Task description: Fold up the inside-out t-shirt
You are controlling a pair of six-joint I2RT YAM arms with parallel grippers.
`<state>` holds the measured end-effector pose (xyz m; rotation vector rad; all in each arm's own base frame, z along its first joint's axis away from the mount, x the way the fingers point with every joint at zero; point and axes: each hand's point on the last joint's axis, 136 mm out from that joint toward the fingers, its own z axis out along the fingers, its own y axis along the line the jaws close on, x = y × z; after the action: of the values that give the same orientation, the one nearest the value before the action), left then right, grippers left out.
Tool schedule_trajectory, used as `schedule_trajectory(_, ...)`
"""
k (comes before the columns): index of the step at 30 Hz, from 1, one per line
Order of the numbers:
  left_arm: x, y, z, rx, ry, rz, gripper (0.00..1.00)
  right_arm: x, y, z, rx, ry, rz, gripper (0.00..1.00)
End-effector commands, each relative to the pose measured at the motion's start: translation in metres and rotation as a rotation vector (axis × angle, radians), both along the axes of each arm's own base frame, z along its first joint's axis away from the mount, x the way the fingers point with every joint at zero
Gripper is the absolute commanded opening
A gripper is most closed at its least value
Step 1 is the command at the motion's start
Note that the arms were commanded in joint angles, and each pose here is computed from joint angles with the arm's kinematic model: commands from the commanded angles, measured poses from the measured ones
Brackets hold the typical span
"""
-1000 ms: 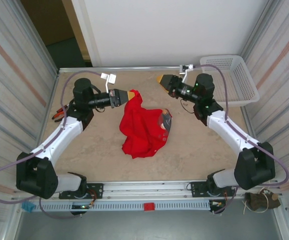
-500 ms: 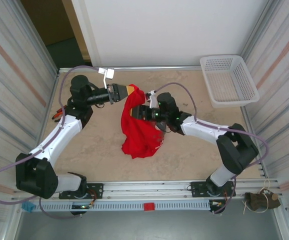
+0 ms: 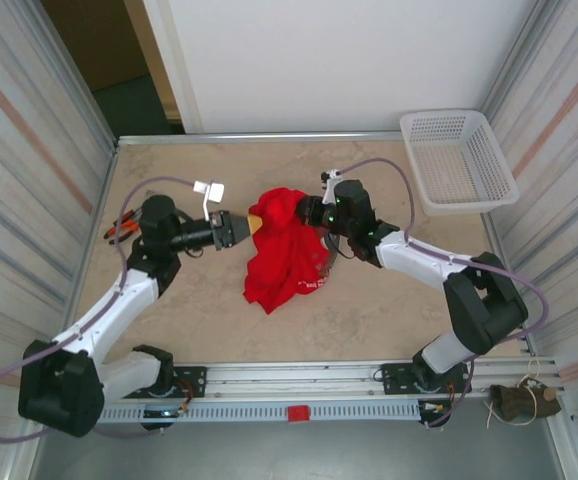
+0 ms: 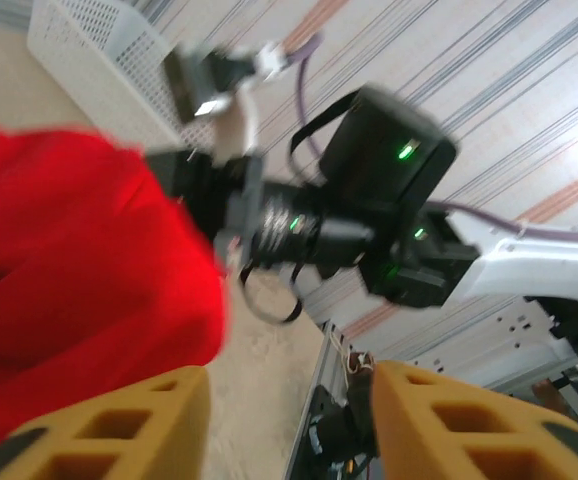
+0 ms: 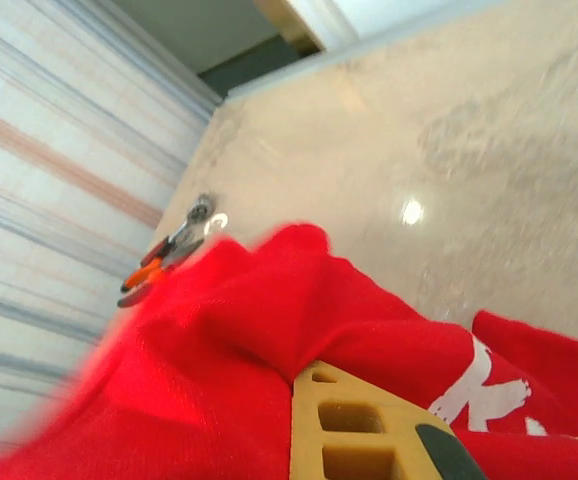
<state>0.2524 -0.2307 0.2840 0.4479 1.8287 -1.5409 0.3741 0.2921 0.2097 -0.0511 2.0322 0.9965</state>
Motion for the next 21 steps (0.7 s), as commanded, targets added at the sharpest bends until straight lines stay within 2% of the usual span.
schedule_trajectory(1, -0.009, 0.009, -0.013, 0.049, -0.035, 0.045, 0.59, -0.004, -0.009, 0.031, -0.061, -0.160, -0.030, 0.00)
schedule_trajectory(5, 0.004, 0.023, -0.018, 0.105, -0.032, 0.142, 0.64, -0.019, -0.011, 0.031, -0.084, -0.215, 0.008, 0.00)
schedule_trajectory(7, 0.020, 0.031, -0.019, 0.138, -0.018, 0.225, 0.67, -0.025, -0.011, 0.033, -0.054, -0.221, 0.047, 0.00)
schedule_trajectory(9, 0.033, 0.031, -0.019, 0.159, -0.014, 0.247, 0.68, -0.028, -0.012, 0.036, -0.001, -0.210, 0.079, 0.00)
schedule_trajectory(15, 0.055, 0.019, -0.035, 0.194, 0.012, 0.234, 0.69, -0.030, -0.014, 0.046, 0.065, -0.185, 0.116, 0.00)
schedule_trajectory(21, 0.051, -0.013, -0.061, 0.244, 0.026, 0.157, 0.66, -0.031, -0.019, 0.051, 0.104, -0.167, 0.117, 0.00)
